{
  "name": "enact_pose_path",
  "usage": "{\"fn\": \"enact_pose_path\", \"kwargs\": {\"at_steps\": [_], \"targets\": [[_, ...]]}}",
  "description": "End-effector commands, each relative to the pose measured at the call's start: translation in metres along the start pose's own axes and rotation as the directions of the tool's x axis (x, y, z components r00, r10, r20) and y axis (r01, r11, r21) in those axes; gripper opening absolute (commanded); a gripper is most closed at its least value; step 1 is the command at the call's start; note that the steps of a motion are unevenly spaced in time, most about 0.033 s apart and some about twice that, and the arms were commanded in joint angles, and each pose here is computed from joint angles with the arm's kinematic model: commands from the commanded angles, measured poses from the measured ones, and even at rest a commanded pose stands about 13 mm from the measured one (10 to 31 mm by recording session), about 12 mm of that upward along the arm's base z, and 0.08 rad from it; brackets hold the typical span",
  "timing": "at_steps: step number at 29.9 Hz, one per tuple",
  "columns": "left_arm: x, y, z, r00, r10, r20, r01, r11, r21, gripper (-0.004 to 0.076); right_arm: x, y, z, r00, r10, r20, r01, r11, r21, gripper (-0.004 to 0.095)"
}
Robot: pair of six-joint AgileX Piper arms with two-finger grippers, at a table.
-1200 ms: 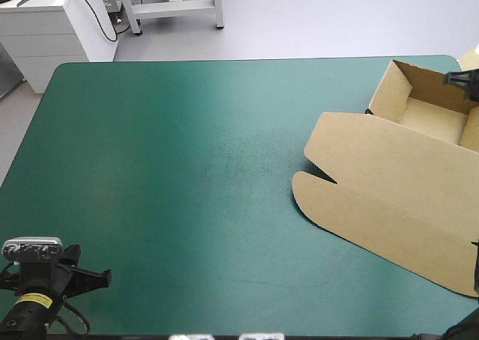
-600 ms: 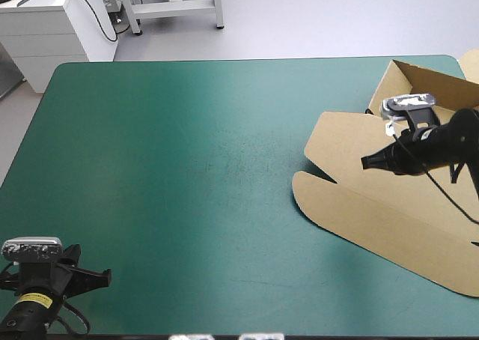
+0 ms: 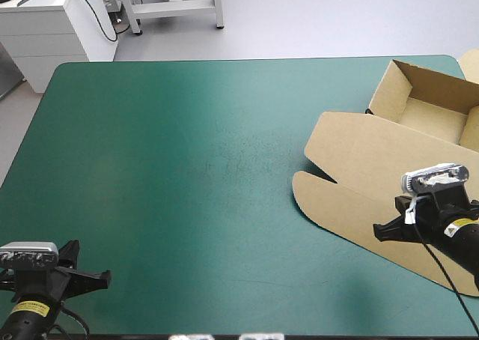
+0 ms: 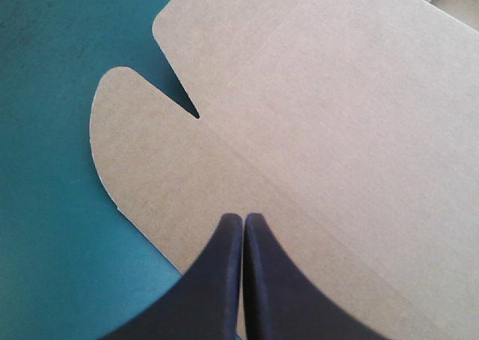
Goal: Fold the box
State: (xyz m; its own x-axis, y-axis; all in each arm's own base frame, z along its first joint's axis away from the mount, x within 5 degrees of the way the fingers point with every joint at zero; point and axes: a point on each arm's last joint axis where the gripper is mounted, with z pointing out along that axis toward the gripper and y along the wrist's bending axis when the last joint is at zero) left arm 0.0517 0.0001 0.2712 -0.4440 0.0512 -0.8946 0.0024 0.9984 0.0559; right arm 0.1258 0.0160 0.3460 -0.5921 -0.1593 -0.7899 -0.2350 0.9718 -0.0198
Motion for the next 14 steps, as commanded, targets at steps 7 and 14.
{"fn": "enact_pose_path", "kwargs": {"at_steps": [7,14], "targets": [[-0.005,-0.001,-0.028,0.967,0.006,0.255,-0.003,1.000,-0.014,-0.0008,0.024,0.000,-0.006,0.948,-0.079,0.309,0.047,0.993,0.112,-0.0021],[-0.003,-0.001,-0.033,0.958,0.015,0.286,-0.010,1.000,-0.022,-0.0008,0.059,0.005,-0.006,0.910,-0.066,0.410,0.013,0.991,0.131,-0.0021]]}}
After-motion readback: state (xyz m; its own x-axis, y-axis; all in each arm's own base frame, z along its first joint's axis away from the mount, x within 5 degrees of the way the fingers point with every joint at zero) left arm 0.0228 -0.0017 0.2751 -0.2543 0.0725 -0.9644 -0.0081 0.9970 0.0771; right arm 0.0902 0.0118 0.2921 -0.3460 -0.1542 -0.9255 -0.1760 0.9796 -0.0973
